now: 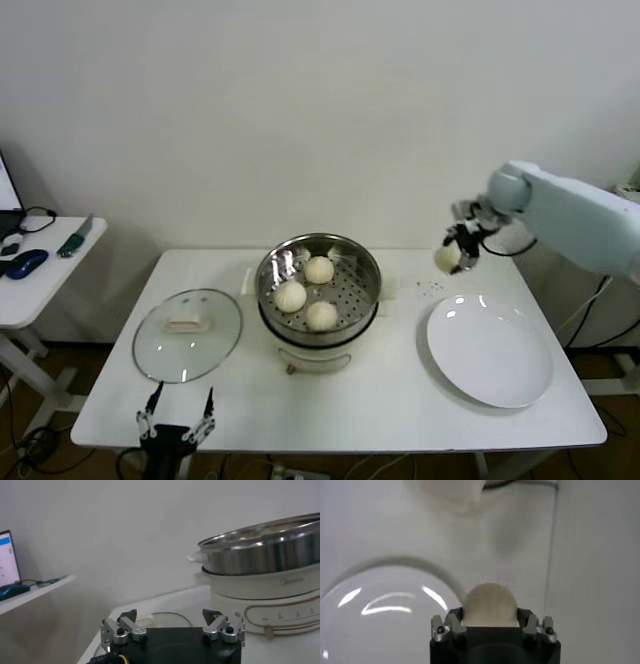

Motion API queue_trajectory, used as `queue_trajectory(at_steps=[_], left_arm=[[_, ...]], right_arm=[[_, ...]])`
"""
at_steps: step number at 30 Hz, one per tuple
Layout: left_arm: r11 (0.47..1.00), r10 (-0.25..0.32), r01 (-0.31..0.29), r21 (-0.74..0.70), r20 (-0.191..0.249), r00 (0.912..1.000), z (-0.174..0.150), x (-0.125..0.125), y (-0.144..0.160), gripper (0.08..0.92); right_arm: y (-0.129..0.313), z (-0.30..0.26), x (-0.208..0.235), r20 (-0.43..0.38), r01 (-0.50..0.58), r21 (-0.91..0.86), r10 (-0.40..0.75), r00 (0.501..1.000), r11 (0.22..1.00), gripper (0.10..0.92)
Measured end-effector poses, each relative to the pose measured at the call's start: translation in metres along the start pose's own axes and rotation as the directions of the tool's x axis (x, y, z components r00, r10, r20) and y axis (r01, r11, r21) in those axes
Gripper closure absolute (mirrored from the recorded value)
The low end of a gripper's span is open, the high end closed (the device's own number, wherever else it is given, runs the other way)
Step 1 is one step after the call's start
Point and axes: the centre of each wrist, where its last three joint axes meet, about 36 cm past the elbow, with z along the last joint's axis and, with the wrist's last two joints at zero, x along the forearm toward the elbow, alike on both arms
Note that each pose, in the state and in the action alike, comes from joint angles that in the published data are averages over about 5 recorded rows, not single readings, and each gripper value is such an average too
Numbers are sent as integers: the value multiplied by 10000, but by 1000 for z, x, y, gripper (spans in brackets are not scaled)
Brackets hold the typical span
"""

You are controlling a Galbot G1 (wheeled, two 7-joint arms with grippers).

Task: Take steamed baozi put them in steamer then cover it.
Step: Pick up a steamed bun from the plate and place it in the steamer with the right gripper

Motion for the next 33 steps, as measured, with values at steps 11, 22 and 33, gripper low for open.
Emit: queue_trajectory(at_steps=[11, 22, 33], left_arm=[[9999, 134, -135, 23, 162, 9998, 1, 0, -1, 177], [10000, 82, -82, 10, 174, 9998, 5, -4, 4, 177], [10000, 55, -55, -13, 114, 9999, 8, -6, 6, 177]], right_arm=[[-35, -138, 32, 1044, -81, 208, 59, 9945, 9998, 327], [-24, -214, 0, 963, 349, 219, -368, 9947, 9992, 335], [2, -221, -46, 364, 1018, 217, -1025, 9941, 9946, 328]])
